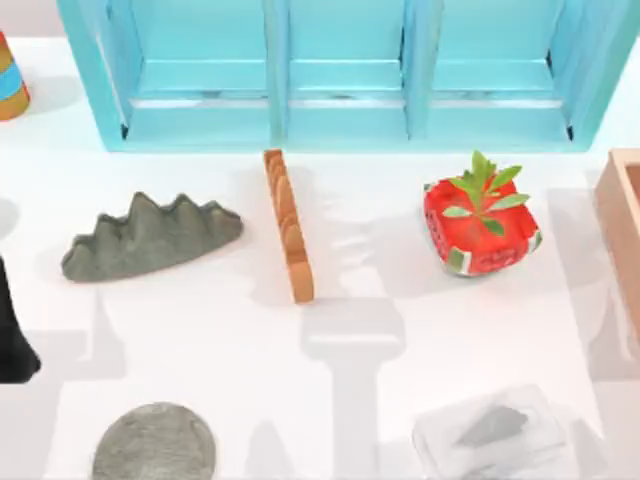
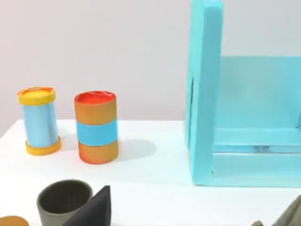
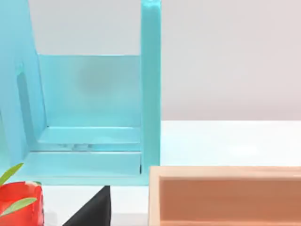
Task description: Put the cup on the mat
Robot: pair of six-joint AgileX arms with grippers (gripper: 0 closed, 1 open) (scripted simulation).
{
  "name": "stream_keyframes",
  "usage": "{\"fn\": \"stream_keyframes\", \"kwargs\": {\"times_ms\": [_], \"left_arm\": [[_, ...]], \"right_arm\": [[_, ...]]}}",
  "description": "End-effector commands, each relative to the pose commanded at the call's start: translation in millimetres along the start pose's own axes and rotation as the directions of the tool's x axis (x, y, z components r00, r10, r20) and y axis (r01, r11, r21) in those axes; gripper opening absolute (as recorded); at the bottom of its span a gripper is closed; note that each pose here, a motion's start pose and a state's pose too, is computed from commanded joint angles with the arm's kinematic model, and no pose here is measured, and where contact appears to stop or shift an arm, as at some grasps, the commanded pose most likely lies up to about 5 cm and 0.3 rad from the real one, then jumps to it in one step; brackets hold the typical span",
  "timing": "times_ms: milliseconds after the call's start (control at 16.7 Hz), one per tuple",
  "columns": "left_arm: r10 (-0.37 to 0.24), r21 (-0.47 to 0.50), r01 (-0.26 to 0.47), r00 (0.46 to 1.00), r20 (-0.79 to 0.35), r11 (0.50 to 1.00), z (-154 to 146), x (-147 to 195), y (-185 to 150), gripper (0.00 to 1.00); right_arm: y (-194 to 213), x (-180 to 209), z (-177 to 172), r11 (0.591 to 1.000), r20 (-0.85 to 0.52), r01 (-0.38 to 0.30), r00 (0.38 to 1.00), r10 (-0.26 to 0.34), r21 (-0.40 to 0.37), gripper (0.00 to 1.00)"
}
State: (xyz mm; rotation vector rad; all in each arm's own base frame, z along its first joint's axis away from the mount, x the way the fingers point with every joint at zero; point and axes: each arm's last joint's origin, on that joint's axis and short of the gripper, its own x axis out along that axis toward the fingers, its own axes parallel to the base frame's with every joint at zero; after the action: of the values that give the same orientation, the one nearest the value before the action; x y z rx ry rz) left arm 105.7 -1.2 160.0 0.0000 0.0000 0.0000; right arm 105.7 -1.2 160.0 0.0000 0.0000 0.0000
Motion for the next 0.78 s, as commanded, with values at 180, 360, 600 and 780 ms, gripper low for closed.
{"fn": "stream_keyframes", "kwargs": {"times_ms": [180,360,600,780], "left_arm": [[-0.001,0.009,0.001,1.0,-0.005,1.0,2,0,0,1.0],[-0.003,0.096,0.008,0.998,-0.055,0.995,21,1,-1,1.0],[0.006,0.324,0.056,0.982,-0.189,0.944,77,14,0,1.0],[0.024,0.519,0.159,0.944,-0.328,0.84,130,46,1,1.0]], "right_arm": [[0,0,0,1.0,0.0,0.0,1.0,0.0,0.0,1.0],[0,0,0,1.0,0.0,0.0,1.0,0.0,0.0,1.0],[0,0,0,1.0,0.0,0.0,1.0,0.0,0.0,1.0],[0,0,0,1.0,0.0,0.0,1.0,0.0,0.0,1.0]]}}
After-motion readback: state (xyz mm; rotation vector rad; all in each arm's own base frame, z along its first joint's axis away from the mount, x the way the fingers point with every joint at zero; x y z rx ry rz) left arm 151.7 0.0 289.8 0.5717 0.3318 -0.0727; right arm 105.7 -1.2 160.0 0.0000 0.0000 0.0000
